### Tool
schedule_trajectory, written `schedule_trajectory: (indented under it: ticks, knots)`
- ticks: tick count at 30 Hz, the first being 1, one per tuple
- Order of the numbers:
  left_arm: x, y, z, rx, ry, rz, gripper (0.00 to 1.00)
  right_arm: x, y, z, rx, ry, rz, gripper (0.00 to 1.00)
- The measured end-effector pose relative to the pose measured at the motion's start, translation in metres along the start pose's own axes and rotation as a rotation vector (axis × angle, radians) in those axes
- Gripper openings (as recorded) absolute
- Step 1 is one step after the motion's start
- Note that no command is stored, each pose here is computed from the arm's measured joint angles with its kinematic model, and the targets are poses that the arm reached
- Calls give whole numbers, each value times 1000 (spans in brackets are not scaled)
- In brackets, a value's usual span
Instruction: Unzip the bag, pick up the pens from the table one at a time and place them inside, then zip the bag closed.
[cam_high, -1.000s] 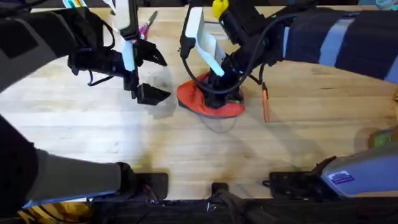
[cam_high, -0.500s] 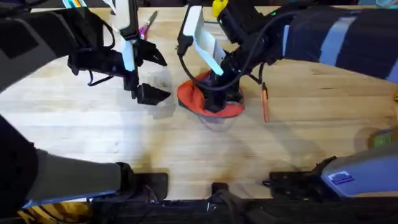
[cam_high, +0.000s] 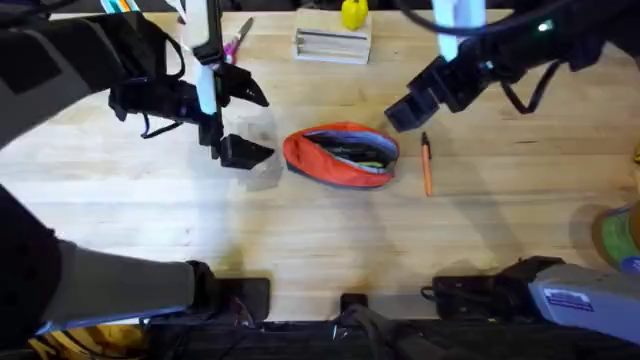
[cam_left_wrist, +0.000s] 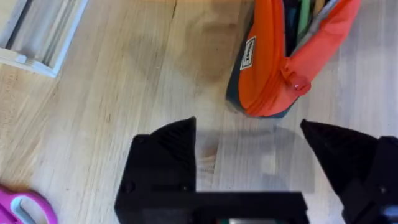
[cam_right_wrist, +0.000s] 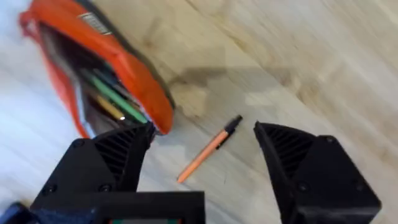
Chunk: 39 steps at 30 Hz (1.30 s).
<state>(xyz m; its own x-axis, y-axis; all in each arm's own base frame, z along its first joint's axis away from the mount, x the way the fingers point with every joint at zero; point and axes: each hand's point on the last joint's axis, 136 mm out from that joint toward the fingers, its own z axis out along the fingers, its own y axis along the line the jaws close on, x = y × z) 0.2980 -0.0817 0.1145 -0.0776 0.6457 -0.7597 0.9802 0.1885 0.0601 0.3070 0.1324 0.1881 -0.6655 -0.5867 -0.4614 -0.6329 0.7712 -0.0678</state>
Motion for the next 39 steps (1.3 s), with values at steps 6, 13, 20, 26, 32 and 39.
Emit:
schedule_trajectory:
  ticks: [6, 13, 20, 26, 32, 39]
  knots:
    - [0, 0, 0, 0, 0, 0, 993, 41, -27, 8, 74, 51, 240, 997]
    - [0, 2, 0, -7, 0, 8, 992, 83, -20, 37, 83, 58, 408, 997]
    - [0, 5, 0, -17, 0, 20, 993, 116, -4, 66, 38, 157, 462, 998]
    - [0, 7, 0, -23, 0, 26, 993, 126, -6, 78, 50, 216, 484, 998]
    - [0, 7, 0, -25, -1, 29, 993, 141, -15, 96, 125, 293, 598, 998]
    - [0, 8, 0, -27, -1, 32, 994, 141, -20, 100, 168, 298, 665, 816]
